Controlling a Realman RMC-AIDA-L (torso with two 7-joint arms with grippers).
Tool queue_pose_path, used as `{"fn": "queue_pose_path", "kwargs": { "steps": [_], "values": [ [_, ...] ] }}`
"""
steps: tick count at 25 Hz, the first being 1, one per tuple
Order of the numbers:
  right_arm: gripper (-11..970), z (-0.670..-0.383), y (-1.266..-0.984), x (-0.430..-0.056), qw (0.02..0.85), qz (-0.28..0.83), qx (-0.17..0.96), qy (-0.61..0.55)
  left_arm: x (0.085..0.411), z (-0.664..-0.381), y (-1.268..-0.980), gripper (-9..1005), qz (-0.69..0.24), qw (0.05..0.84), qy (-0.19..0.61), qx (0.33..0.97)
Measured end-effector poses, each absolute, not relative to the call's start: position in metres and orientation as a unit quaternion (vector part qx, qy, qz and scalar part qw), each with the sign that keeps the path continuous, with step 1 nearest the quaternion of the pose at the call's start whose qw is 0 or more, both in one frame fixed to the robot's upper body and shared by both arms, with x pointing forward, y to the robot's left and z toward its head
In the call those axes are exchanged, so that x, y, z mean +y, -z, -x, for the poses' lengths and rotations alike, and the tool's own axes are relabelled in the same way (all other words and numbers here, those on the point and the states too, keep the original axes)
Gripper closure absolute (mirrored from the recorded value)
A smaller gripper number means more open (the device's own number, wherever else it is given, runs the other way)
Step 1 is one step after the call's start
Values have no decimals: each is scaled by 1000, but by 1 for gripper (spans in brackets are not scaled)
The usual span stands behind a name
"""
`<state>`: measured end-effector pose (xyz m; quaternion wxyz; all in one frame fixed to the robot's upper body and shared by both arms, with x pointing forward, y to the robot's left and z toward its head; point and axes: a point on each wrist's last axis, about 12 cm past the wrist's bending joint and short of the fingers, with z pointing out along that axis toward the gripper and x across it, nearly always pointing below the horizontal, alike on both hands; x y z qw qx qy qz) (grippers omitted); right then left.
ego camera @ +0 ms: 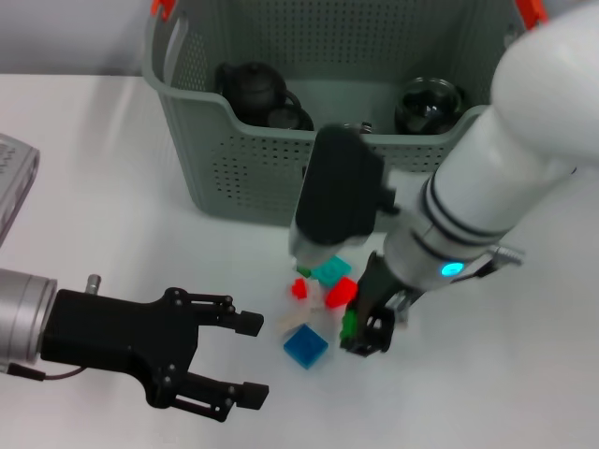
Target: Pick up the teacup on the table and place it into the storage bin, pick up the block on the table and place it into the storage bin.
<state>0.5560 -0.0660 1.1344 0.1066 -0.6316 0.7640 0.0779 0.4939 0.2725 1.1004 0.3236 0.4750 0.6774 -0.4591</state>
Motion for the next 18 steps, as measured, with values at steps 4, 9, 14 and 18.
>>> {"fn": "queue_pose_path", "kwargs": {
  "steps": [4, 9, 14, 18],
  "values": [
    [526, -565, -1163, -78, 124, 620, 770, -84, 273, -494, -1101, 150, -475, 325, 458, 677],
    [527, -582, -1218, -93, 211, 589, 770, -122, 273, -495, -1102, 150, -478, 326, 455, 676],
    [526, -605, -1265, -108, 312, 530, 770, -168, 273, -498, -1102, 150, -479, 329, 451, 677],
    [526, -623, -1283, -119, 379, 480, 769, -187, 273, -498, -1103, 150, -480, 330, 450, 677]
  ]
}}
